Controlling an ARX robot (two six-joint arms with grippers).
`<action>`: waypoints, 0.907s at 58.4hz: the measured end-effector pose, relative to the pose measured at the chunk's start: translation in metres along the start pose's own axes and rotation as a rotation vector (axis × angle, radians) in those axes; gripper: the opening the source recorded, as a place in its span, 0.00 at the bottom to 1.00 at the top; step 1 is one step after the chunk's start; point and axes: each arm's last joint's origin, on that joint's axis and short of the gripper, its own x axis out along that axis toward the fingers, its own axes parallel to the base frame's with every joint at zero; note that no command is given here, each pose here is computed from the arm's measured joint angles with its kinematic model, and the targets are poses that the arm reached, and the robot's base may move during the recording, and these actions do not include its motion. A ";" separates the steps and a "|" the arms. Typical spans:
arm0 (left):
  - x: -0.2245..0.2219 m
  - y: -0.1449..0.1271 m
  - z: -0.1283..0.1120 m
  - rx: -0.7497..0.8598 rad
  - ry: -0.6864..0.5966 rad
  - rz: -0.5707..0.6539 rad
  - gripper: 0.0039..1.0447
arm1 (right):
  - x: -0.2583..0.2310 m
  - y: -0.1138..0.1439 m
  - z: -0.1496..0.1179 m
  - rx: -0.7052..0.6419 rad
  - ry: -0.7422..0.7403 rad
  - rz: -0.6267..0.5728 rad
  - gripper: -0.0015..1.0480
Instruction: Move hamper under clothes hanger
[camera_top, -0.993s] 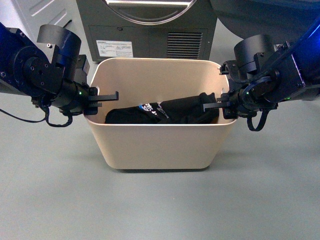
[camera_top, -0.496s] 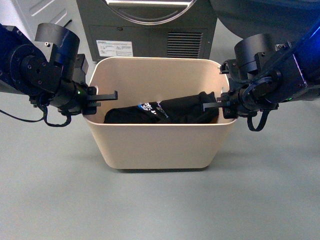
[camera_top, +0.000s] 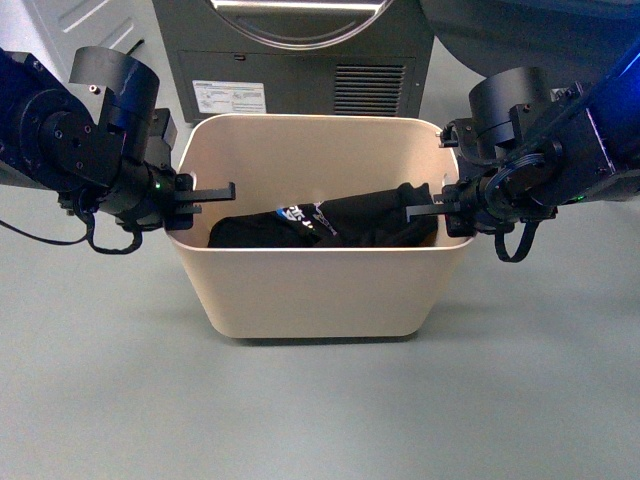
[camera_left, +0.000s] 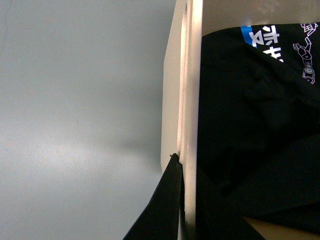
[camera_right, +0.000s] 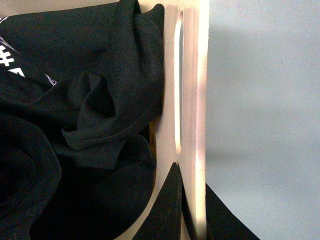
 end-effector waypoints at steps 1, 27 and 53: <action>0.000 0.000 0.000 0.000 0.000 0.000 0.04 | 0.000 0.000 0.000 0.000 0.000 0.000 0.03; 0.000 0.016 0.002 -0.026 -0.002 0.042 0.04 | -0.004 0.020 0.000 -0.027 -0.008 0.040 0.03; -0.003 -0.006 0.001 0.010 -0.005 -0.019 0.04 | -0.002 -0.008 0.005 0.018 -0.015 -0.018 0.03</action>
